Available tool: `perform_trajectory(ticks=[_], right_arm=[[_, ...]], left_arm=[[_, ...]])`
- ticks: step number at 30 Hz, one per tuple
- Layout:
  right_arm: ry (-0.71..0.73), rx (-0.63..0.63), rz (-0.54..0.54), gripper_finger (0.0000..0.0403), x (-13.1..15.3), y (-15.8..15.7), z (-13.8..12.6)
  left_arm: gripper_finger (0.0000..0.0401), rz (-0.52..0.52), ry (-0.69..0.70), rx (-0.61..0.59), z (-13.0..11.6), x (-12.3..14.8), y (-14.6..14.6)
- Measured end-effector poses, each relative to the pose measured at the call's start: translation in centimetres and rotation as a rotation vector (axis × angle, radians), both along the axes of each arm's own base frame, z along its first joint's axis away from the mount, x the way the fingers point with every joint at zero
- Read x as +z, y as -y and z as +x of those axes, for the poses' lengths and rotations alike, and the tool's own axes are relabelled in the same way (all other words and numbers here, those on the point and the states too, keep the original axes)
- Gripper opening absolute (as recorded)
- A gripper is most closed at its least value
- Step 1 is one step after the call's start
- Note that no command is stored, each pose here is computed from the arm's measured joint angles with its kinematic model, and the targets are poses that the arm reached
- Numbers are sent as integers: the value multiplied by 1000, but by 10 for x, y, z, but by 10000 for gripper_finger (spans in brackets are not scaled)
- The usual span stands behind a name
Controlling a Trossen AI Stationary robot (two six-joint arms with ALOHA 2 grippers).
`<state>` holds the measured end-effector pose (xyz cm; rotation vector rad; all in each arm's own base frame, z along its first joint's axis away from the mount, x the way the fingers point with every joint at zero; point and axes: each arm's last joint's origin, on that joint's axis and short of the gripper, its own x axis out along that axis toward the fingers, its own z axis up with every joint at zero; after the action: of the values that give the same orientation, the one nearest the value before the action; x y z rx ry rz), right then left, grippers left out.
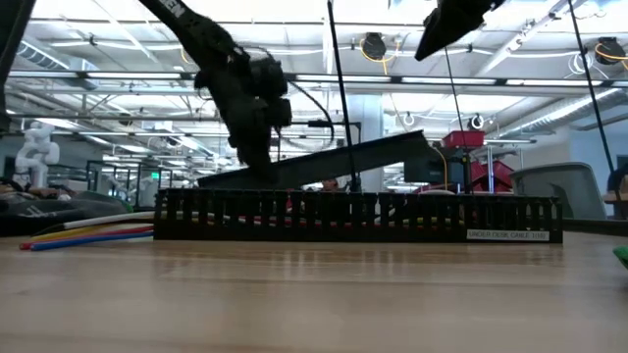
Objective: Ziptie cables
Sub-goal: Close the cable duct with the cable duct cover
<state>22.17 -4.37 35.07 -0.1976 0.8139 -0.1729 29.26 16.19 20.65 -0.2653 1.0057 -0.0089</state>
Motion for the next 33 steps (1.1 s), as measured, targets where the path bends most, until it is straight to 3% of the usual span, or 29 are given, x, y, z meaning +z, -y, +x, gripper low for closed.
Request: perform_trajectory(ticks=[6, 9, 13, 18, 24, 30, 33], right_arm=[[106, -230, -91, 19, 22, 15, -2], [181, -348, 61, 39, 26, 31, -6], [278, -349, 381, 78, 16, 53, -9], [389, -450, 585, 144, 9, 66, -7], [327, -371, 711, 217, -5, 69, 5], [130, -301, 577, 247, -35, 75, 22], [58, -232, 502, 256, -47, 81, 27]], left_arm=[[17, 557, -168, -116, -14, 50, 21], [17, 785, -177, -189, -21, 78, 42], [17, 1031, -165, -286, -30, 107, 70], [17, 1166, -164, -248, -42, 124, 88], [16, 1205, -259, -341, -47, 92, 96], [16, 1335, -169, -388, -33, 55, 101], [16, 1340, -164, -420, -29, 44, 107]])
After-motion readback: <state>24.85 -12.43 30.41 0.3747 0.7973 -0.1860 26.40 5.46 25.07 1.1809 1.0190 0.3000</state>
